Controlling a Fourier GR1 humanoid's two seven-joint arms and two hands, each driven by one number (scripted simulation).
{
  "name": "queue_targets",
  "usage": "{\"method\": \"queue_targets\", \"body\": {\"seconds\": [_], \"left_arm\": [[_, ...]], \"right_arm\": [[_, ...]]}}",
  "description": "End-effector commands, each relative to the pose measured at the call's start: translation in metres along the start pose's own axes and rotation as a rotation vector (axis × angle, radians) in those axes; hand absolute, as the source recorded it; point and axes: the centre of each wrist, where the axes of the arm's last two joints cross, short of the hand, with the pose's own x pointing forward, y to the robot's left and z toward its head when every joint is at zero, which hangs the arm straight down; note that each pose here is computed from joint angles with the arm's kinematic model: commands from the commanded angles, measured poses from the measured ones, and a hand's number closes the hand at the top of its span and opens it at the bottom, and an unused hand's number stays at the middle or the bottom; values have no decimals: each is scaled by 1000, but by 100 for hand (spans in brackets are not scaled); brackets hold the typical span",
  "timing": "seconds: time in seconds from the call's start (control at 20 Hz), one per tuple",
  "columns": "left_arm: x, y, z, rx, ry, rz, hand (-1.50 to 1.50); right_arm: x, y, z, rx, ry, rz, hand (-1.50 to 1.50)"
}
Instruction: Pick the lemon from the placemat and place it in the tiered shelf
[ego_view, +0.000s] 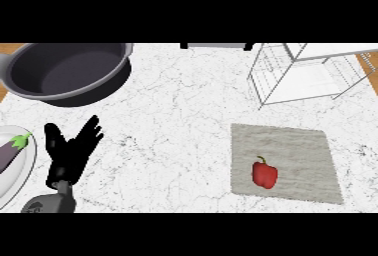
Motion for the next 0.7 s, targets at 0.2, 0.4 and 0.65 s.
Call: {"method": "queue_targets", "body": {"seconds": [0.2, 0.4, 0.65], "left_arm": [[-6, 16, -2, -13, 6, -7, 0], [1, -7, -3, -3, 12, -5, 0], [8, -14, -2, -29, -4, 4, 0]], "right_arm": [[-10, -80, 16, -217, 70, -93, -150], [-32, -101, 25, -176, 76, -137, -150], [-22, -157, 46, -156, 66, -115, -150]]}}
